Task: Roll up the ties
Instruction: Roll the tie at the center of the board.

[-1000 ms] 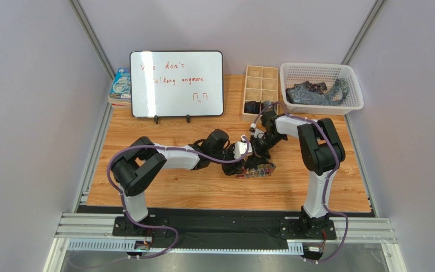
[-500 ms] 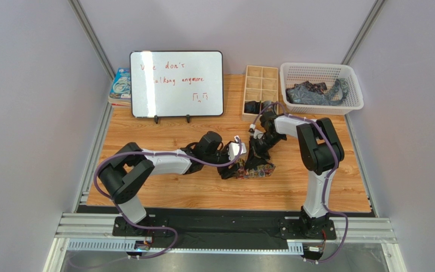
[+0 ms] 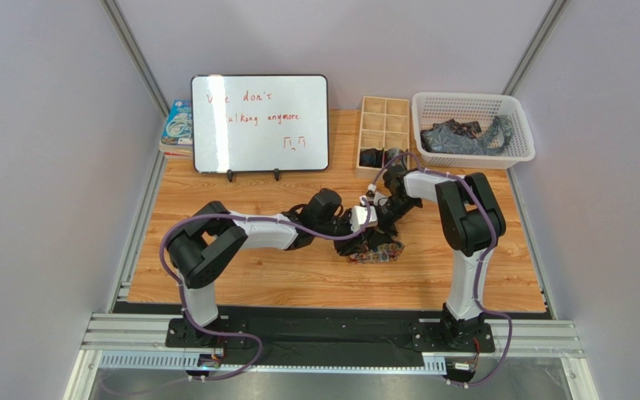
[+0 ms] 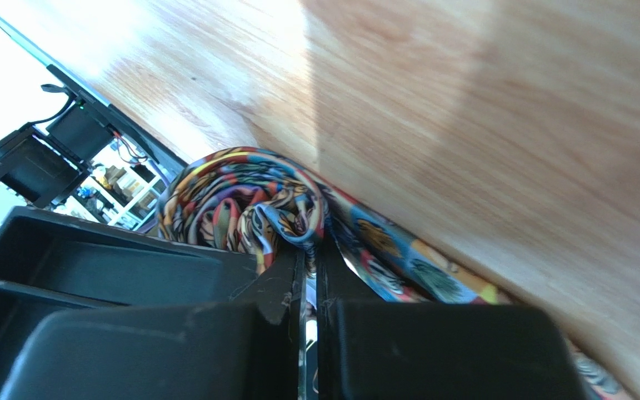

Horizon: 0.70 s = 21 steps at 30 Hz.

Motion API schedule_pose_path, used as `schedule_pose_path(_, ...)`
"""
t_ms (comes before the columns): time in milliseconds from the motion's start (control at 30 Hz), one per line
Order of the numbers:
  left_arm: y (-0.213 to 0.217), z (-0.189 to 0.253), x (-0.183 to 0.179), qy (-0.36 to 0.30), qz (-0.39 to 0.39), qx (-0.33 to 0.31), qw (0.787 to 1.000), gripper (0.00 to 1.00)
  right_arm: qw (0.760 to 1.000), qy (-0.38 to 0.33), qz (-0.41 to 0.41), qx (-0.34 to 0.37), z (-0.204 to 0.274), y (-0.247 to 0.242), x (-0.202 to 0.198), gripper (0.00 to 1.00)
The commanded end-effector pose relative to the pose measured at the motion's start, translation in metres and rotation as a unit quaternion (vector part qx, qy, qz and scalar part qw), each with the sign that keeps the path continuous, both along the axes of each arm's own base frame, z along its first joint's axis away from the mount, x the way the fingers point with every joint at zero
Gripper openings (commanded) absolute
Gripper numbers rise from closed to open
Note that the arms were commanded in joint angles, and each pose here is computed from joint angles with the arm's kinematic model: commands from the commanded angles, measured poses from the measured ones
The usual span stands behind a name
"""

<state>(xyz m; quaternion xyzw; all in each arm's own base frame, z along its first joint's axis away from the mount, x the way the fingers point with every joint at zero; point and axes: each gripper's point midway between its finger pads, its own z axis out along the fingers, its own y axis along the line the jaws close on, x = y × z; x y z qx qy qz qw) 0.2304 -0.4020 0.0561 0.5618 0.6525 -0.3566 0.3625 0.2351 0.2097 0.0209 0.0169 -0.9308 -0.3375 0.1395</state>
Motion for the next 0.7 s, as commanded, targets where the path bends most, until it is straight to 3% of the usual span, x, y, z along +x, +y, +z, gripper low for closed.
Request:
schedule_pose_path(0, -0.029, 0.002, -0.005, -0.006, -0.03, -0.023, 0.999, 0.54, 0.997, -0.044, 0.031, -0.047, -0.038, -0.012, 0.0, 0.0)
schedule_pose_path(400, 0.016, -0.077, -0.03, 0.026, -0.058, 0.128, 0.99, 0.47, 0.997, -0.07, 0.038, 0.026, -0.011, 0.0, 0.004, 0.0)
schedule_pose_path(667, 0.044, -0.109, -0.049, 0.051, -0.078, 0.194, 0.977, 0.42, 0.996, -0.074, 0.029, 0.033, 0.005, -0.01, 0.011, 0.11)
